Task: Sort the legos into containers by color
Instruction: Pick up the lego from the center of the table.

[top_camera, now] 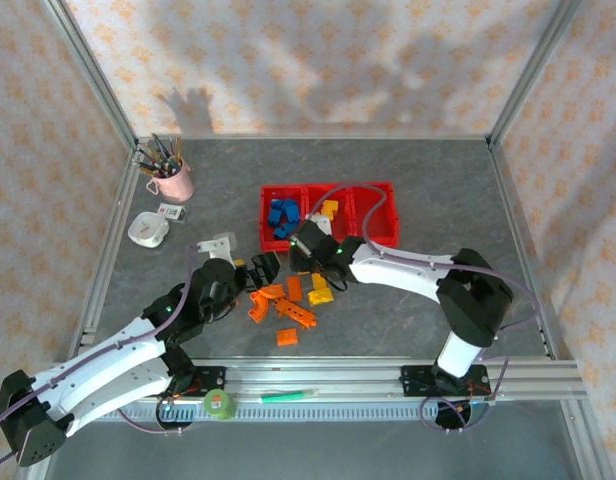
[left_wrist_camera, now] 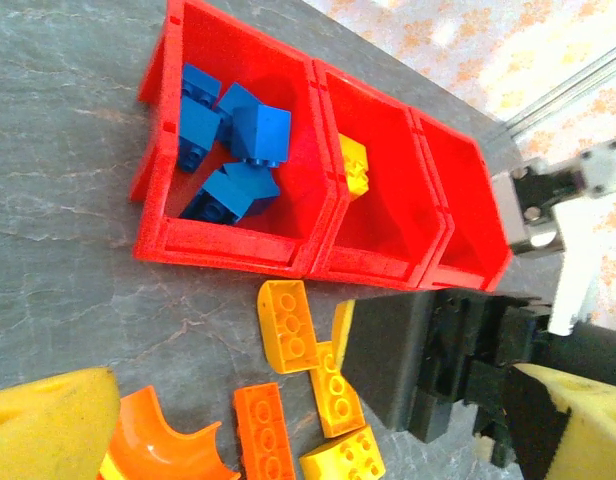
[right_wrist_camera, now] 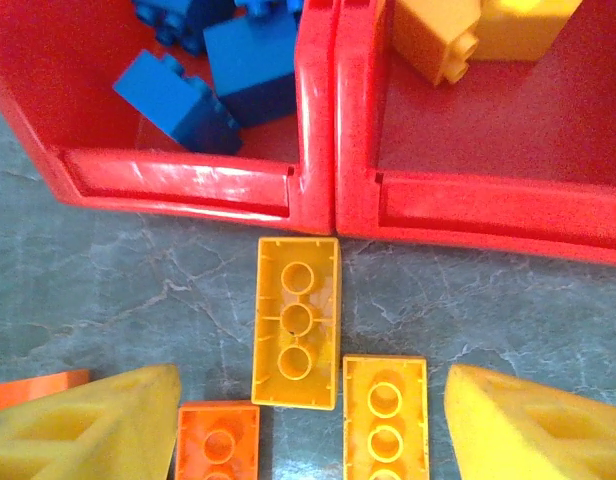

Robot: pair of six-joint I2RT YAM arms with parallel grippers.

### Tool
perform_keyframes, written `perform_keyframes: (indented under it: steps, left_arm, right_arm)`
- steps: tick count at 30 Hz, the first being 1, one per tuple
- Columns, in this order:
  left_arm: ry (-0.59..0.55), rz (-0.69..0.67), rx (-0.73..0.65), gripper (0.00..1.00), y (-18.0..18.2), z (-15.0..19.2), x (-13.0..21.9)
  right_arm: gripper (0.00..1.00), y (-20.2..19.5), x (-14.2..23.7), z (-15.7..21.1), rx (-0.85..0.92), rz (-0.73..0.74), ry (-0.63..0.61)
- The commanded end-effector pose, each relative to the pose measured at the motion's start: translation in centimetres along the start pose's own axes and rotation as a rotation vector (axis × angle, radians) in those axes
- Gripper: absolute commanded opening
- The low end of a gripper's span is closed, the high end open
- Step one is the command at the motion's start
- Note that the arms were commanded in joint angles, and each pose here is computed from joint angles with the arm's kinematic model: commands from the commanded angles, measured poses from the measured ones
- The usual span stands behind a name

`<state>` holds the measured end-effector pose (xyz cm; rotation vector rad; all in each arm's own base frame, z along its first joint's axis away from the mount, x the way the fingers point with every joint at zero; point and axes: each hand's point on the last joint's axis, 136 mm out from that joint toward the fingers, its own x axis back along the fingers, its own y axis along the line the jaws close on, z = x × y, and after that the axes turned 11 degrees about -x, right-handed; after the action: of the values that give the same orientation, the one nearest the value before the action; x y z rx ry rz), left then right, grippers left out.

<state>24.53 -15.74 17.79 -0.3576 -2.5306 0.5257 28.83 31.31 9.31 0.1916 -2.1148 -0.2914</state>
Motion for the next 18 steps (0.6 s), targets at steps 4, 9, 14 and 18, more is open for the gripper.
perform_keyframes:
  steps: [4, 9, 14, 18]
  left_arm:
    - [-0.005, -0.066, 0.015, 0.99, 1.7, 0.2, 0.4]
    - [-0.010, -0.075, 0.013, 0.99, 1.8, 0.0, 0.5]
    - [-0.010, -0.073, 0.015, 0.99, 1.8, 0.1, 0.4]
    - [-0.011, -0.075, 0.014, 0.99, 1.9, 0.1, 0.4]
  right_arm:
    - [0.71, 0.8, -2.2, -0.4, -0.005, 0.044, -0.029]
    - [0.69, 1.3, -3.7, -0.3, 0.009, 0.057, -0.023]
    - [0.62, 1.7, -4.9, 0.0, 0.022, 0.063, -0.010]
    - [0.59, 1.5, -5.6, 0.1, 0.029, 0.088, -0.008]
